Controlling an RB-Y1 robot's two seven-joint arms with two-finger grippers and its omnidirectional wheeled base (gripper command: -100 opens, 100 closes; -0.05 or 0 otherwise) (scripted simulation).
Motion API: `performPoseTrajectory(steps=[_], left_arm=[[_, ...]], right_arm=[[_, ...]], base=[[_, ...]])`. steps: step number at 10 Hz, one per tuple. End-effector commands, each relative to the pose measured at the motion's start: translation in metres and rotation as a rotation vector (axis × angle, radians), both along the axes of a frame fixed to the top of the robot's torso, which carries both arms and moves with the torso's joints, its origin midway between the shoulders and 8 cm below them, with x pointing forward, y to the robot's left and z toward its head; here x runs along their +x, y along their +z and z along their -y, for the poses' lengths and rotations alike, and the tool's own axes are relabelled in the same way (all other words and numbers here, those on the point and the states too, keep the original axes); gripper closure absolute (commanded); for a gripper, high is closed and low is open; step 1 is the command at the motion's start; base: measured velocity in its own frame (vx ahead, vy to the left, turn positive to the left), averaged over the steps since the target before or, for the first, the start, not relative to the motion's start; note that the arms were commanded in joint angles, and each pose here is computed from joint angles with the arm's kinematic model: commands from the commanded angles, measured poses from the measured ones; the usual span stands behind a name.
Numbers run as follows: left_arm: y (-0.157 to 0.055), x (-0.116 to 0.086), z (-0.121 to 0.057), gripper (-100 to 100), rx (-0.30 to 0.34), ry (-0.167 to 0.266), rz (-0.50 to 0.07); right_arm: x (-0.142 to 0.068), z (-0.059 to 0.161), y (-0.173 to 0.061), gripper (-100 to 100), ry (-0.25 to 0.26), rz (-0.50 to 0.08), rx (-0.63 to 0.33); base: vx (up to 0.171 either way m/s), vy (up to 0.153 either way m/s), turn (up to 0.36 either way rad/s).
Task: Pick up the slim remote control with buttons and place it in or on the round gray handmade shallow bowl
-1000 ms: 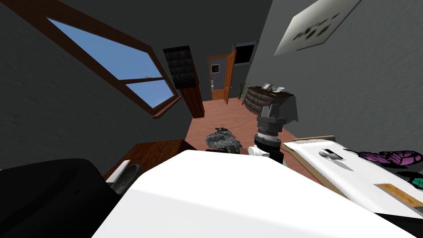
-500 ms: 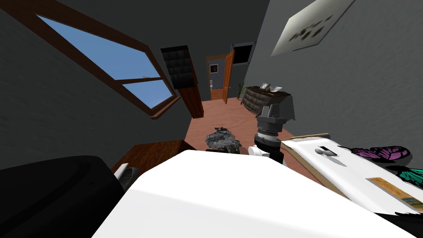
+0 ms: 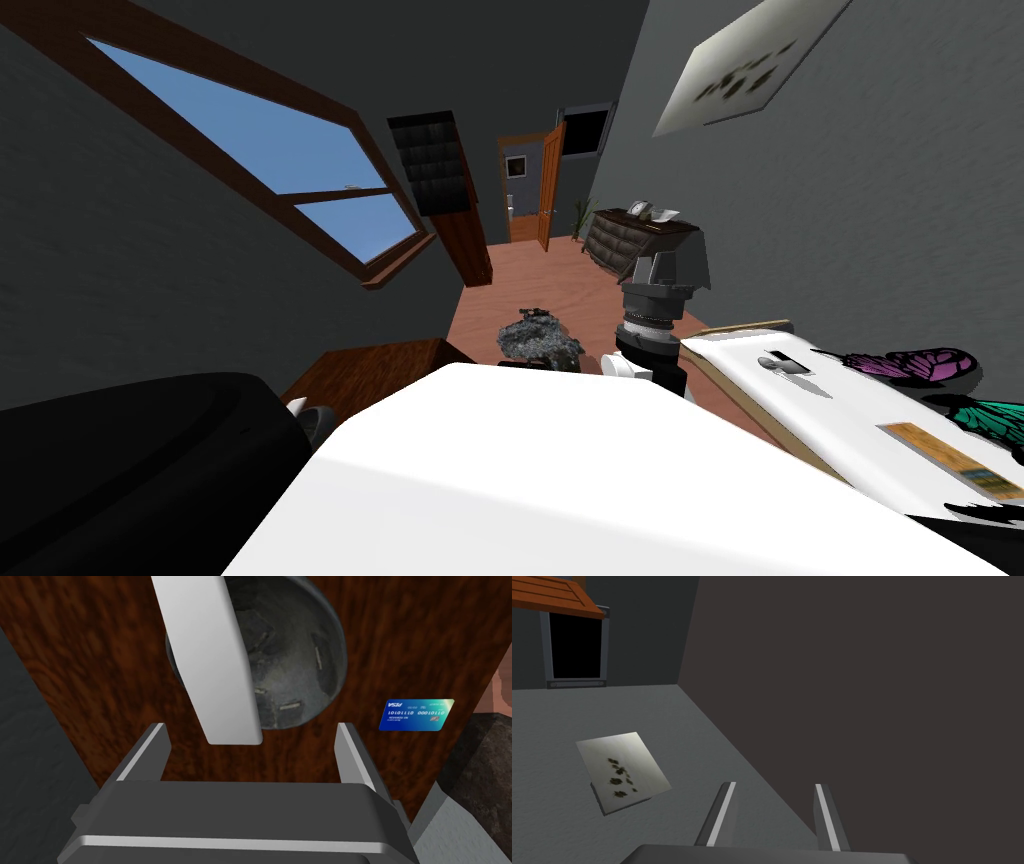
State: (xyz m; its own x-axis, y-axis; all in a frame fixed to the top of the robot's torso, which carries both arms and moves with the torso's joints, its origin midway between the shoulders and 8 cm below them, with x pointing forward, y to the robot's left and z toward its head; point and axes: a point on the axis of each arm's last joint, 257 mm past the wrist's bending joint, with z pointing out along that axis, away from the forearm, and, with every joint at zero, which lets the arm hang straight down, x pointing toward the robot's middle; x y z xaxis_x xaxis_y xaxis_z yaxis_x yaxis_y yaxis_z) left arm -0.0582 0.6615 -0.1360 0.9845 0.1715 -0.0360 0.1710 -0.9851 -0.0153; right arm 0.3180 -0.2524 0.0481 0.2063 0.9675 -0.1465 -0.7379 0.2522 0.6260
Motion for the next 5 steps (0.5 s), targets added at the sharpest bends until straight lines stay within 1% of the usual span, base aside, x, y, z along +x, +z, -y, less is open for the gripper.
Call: performPoseTrajectory(steps=[1, 5], left_arm=[[0.0000, 0.0000, 0.0000, 0, 0.000, 0.000, 0.000], [0.0000, 0.0000, 0.0000, 0, 0.000, 0.000, 0.000]], right_arm=[[0.0000, 0.0000, 0.0000, 0, 0.000, 0.000, 0.000], [0.0000, 0.0000, 0.0000, 0, 0.000, 0.000, 0.000]], base=[[0.000, 0.000, 0.000], [0.000, 0.000, 0.000]])
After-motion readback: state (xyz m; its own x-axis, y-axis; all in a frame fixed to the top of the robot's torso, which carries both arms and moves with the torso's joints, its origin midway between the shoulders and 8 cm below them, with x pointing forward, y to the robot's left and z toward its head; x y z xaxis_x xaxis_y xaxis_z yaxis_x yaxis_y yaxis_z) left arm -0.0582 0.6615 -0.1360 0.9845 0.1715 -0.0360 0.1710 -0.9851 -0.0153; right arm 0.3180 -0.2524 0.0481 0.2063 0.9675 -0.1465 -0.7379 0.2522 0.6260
